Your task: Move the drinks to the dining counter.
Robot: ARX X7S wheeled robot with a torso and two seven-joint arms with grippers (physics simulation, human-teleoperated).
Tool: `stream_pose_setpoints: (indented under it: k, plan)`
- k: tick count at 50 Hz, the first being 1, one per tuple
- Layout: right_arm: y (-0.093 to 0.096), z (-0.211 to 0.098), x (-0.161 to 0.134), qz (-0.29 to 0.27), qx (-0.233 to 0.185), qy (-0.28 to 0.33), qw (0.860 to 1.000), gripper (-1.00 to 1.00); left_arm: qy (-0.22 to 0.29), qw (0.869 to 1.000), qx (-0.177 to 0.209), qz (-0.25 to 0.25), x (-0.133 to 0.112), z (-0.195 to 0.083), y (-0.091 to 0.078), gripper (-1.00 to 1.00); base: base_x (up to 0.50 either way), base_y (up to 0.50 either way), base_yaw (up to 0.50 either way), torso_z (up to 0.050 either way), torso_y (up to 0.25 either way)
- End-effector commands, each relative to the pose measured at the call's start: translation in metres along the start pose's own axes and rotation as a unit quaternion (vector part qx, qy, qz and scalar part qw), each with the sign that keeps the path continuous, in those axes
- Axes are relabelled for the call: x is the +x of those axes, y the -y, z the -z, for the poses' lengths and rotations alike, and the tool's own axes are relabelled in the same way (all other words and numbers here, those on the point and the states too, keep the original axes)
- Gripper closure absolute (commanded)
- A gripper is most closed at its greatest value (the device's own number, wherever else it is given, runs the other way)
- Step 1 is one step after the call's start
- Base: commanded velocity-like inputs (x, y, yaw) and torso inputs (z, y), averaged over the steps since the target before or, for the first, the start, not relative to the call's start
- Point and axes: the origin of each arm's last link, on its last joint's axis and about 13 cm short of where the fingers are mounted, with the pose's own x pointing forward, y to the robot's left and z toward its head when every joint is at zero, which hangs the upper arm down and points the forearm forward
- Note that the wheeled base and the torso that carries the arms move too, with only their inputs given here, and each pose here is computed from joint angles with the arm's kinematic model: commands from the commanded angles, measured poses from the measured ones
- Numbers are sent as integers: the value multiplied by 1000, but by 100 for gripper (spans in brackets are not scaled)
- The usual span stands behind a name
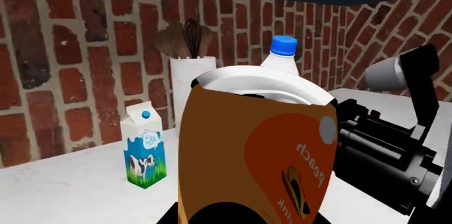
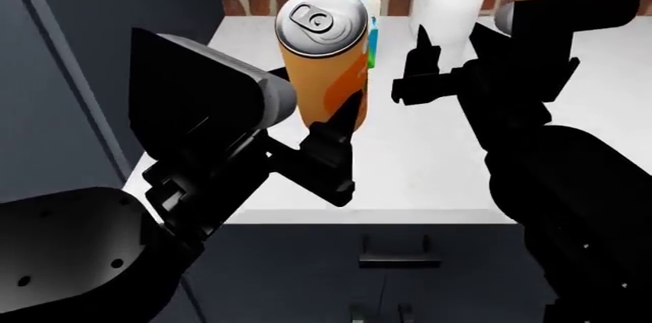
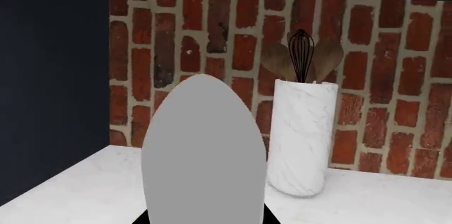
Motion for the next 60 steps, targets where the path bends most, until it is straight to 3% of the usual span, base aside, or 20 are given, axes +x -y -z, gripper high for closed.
stream_pose_setpoints:
  k: [1,12,51,52,55,60]
  plan:
    - [-3,-6,-4,-8,-12,16,1000,100,5,1000,-6,-3,-1,-1,-1,100,-500,62,0,0,0]
    - [-5,-8,-4,-19,-25,28,999,100,7,1000,-10,-3,-2,0,-2,100,-498,187,0,1,0]
    - [-4,-4,-7,-26,-32,38,998,100,6,1000,-11,-1,-2,3,-3,100,-438,399,0,0,0]
    - [-4,-4,-7,-18,-49,39,998,100,6,1000,-11,-1,-2,3,-3,100,-344,359,0,0,0]
    - [-3,-5,-7,-19,-32,36,999,100,6,1000,-11,-1,-1,3,-3,100,0,0,0,0,0]
    - [-3,-4,-7,-4,-47,34,998,100,6,1000,-11,-2,-2,2,-3,100,0,278,0,2,0]
